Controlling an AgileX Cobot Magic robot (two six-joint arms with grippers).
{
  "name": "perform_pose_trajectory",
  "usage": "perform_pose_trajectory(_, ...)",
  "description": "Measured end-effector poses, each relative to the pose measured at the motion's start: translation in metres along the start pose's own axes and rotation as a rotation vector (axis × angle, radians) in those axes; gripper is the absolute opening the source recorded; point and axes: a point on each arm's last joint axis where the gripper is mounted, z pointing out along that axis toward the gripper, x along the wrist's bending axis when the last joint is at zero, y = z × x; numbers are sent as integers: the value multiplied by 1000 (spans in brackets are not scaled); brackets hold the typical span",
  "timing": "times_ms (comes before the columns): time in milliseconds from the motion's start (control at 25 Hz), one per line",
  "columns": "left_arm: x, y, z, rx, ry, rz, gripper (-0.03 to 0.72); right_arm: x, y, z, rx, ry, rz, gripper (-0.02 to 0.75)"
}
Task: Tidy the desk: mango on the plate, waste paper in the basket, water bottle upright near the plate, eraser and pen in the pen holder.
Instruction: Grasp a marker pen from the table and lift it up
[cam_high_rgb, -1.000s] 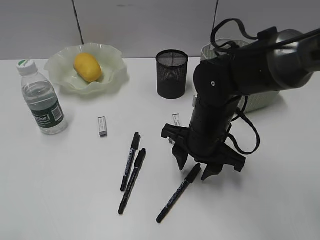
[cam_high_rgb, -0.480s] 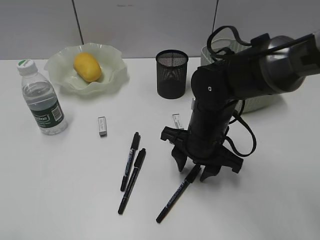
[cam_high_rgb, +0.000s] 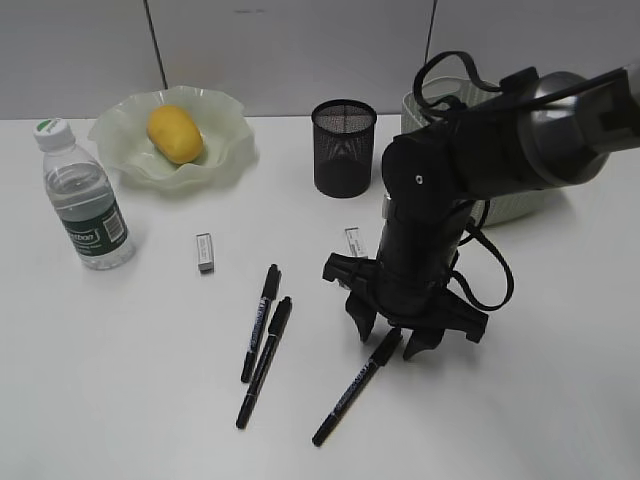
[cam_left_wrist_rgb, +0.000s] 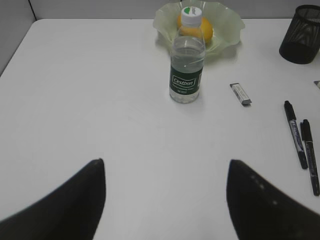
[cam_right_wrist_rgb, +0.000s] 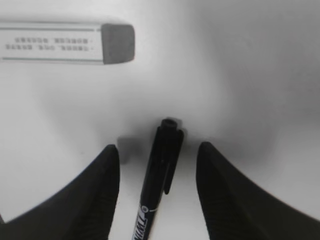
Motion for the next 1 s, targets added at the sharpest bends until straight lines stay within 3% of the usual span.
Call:
perform_pose_trajectory(320, 0, 0, 0, 0, 0, 0, 571, -2, 0, 4, -2, -23, -15, 354)
perform_pose_trajectory(560, 0, 0, 0, 0, 0, 0, 571, -2, 0, 5, -1, -26, -15, 137)
perform_pose_trajectory(800, 0, 0, 0, 0, 0, 0, 571, -1, 0, 0, -20, -29, -38, 138)
perform_pose_trajectory(1000, 0, 0, 0, 0, 0, 0, 571, 17, 11, -57, -190, 84, -139, 138)
